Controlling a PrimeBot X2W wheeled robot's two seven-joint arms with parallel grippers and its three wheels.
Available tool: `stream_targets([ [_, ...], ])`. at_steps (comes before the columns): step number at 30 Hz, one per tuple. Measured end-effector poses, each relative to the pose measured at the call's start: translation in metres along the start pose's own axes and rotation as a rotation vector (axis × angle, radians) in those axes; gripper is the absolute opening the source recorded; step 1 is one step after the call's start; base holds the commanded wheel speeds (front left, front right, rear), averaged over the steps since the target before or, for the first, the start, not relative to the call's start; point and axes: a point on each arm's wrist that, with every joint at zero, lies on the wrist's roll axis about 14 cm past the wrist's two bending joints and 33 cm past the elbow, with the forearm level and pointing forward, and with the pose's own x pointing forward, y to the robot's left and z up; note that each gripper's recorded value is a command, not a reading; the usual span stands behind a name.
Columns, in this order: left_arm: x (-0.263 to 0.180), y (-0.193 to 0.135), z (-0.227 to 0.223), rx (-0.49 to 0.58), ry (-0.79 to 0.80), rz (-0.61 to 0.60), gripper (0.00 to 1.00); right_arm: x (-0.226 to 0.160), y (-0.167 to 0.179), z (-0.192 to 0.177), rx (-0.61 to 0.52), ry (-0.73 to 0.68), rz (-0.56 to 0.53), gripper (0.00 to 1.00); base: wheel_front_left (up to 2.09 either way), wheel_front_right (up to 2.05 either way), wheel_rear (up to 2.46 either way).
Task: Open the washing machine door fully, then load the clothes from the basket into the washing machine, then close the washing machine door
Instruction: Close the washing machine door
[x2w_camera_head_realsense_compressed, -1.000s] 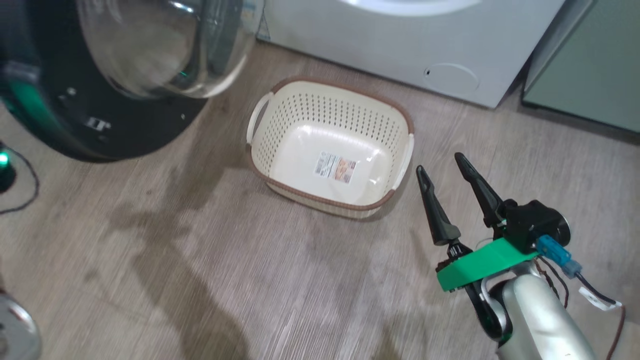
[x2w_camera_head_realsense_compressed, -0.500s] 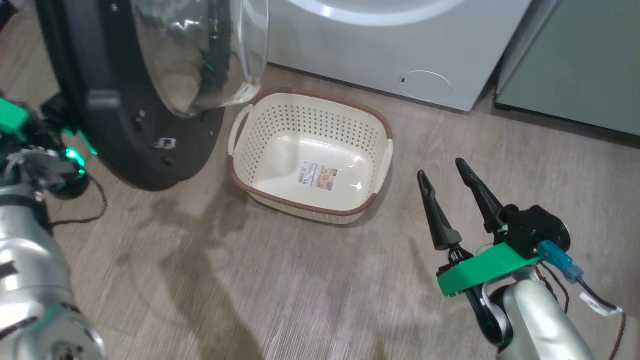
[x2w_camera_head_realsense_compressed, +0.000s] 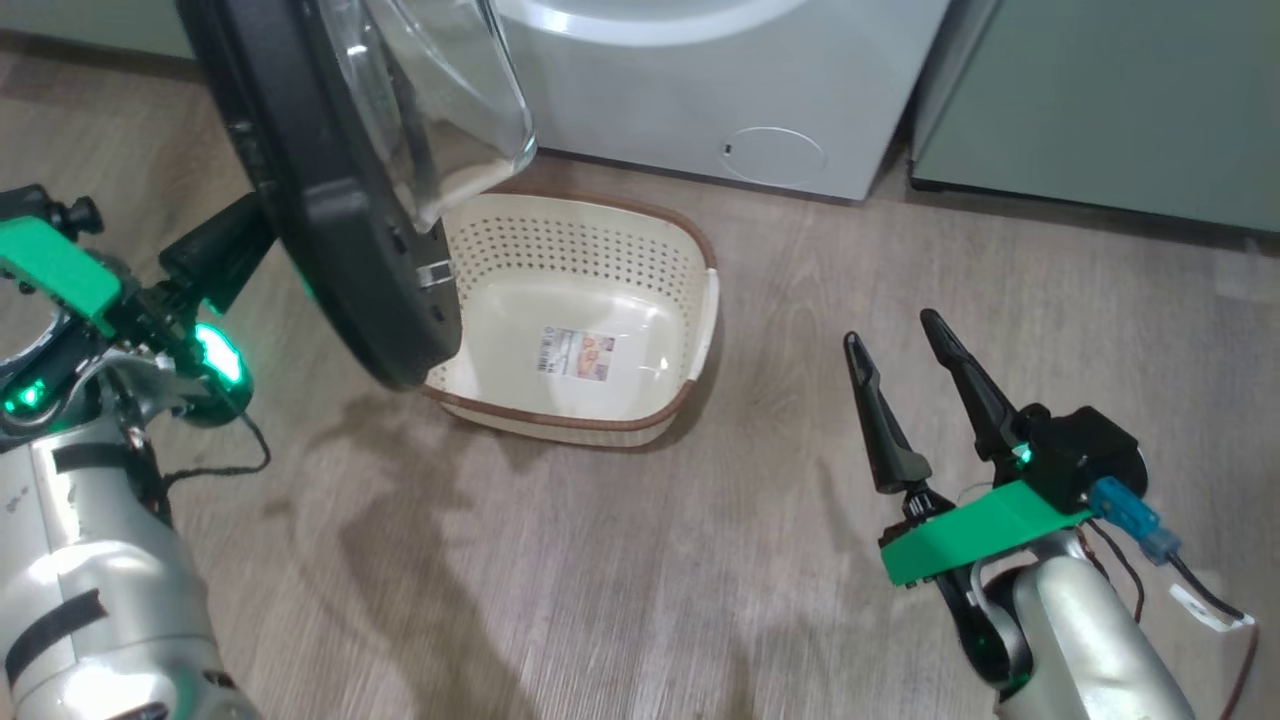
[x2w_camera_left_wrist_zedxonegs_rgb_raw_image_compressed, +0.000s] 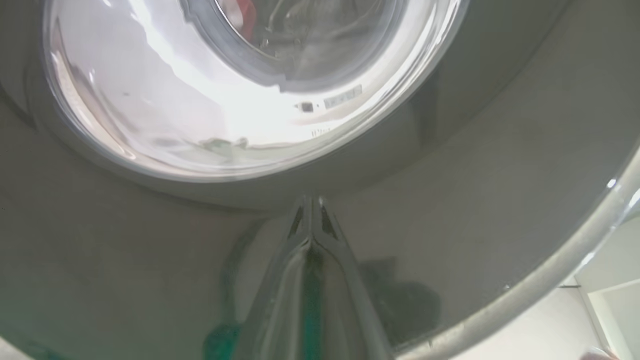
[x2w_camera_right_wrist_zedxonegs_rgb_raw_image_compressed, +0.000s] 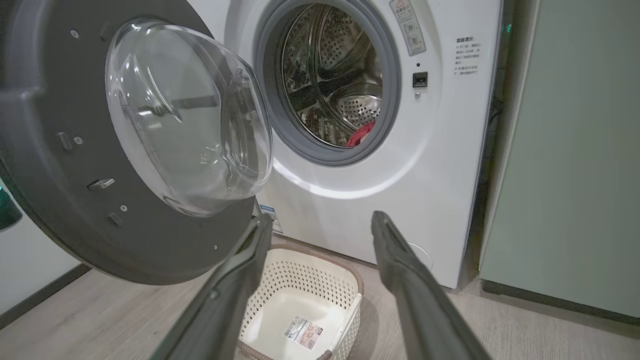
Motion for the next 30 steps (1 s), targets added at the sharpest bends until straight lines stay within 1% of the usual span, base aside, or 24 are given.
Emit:
stream_targets([
  [5, 0.021, -0.001, -0.019, -0.02, 0.059, -0.024, 0.0, -0.004, -0.011, 0.0, 0.005, -0.001, -0.033, 1.0, 0.0, 0.0, 0.0],
  [13, 0.071, 0.0, -0.07, -0.14, 0.185, -0.102, 0.0, -0.012, -0.031, -0.004, 0.009, 0.011, -0.094, 1.0, 0.0, 0.0, 0.0],
  [16, 0.088, 0.002, -0.086, -0.184, 0.207, -0.119, 0.0, -0.016, -0.039, -0.008, 0.008, 0.021, -0.118, 1.0, 0.0, 0.0, 0.0],
  [22, 0.116, 0.013, -0.106, -0.24, 0.206, -0.116, 0.0, -0.022, -0.057, -0.006, 0.006, 0.017, -0.169, 1.0, 0.0, 0.0, 0.0],
  [25, 0.137, 0.014, -0.109, -0.286, 0.173, -0.125, 0.0, -0.024, -0.069, -0.001, 0.004, 0.003, -0.202, 1.0, 0.0, 0.0, 0.0],
  [30, 0.173, 0.012, -0.113, -0.304, 0.121, -0.131, 0.0, -0.038, -0.089, -0.001, 0.009, 0.007, -0.273, 1.0, 0.0, 0.0, 0.0],
])
